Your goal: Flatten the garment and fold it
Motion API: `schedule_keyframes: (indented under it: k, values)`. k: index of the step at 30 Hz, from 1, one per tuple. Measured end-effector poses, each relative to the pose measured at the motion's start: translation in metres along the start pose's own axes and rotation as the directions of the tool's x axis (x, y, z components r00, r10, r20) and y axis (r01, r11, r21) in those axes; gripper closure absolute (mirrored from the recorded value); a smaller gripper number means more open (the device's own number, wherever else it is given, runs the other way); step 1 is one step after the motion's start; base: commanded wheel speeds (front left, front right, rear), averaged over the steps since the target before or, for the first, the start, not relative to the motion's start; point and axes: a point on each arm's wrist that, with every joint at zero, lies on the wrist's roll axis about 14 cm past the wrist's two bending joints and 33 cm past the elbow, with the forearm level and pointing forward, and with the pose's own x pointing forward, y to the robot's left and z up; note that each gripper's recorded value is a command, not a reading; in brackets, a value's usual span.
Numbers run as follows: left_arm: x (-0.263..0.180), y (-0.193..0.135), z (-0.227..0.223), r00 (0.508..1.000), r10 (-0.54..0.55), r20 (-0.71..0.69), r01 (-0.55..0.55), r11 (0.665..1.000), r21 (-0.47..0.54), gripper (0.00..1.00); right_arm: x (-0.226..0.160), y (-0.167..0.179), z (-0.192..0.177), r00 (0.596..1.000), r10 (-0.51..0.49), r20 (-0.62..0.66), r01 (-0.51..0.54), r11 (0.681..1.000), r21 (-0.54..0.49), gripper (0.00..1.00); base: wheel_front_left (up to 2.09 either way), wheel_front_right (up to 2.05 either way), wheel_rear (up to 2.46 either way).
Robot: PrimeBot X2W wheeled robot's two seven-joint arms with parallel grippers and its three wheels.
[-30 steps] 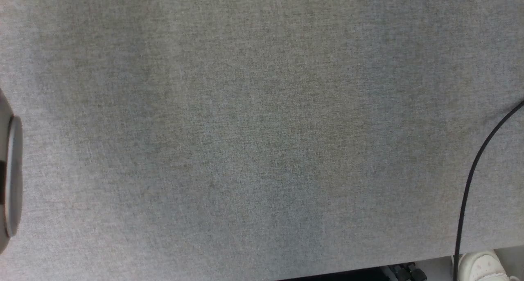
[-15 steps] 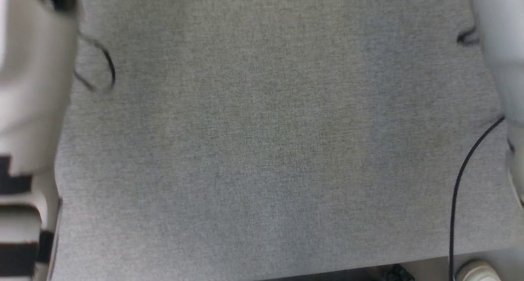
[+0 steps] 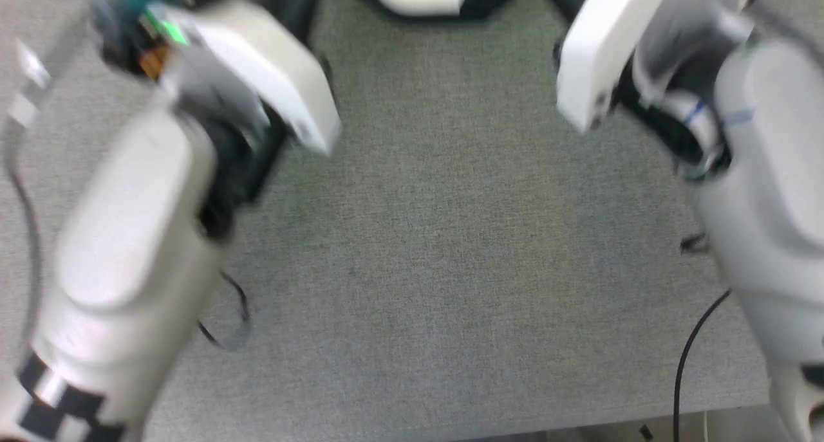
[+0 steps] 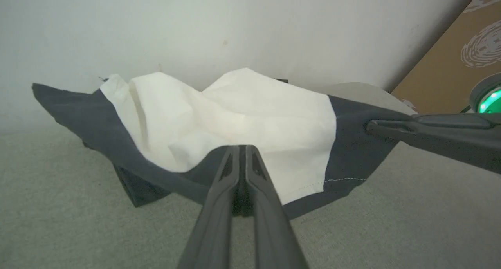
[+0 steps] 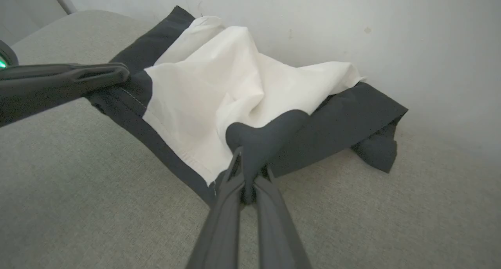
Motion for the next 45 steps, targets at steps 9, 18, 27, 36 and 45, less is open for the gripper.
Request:
schedule_keyframes:
  k: [9, 18, 27, 36, 45]
  values:
    - [-0.055, -0.041, -0.037, 0.996, -0.015, -0.086, 0.004, 0.991, -0.131, 1.0, -0.046, 0.049, -0.022, 0.996, 0.086, -0.037, -0.083, 0.994, 0.076, 1.0, 0.0, 0.0, 0.0]
    - [-0.104, -0.051, -0.028, 0.999, 0.024, -0.047, -0.031, 0.988, -0.149, 1.0, -0.1, 0.066, -0.045, 0.996, 0.065, -0.064, -0.052, 0.981, 0.187, 1.0, 0.0, 0.0, 0.0]
    - [-0.161, -0.068, -0.041, 0.995, 0.086, -0.041, -0.093, 0.976, -0.197, 1.0, -0.158, 0.085, -0.081, 0.994, 0.014, -0.109, 0.025, 0.938, 0.347, 1.0, 0.0, 0.0, 0.0]
    - [-0.205, -0.082, -0.063, 0.987, 0.143, -0.072, -0.156, 0.959, -0.236, 1.0, -0.203, 0.1, -0.105, 0.989, -0.032, -0.145, 0.09, 0.904, 0.418, 1.0, 0.0, 0.0, 0.0]
    - [-0.221, -0.099, -0.082, 0.985, 0.132, -0.113, -0.155, 0.959, -0.237, 1.0, -0.228, 0.108, -0.128, 0.978, -0.057, -0.202, 0.142, 0.889, 0.435, 1.0, 0.0, 0.0, 0.0]
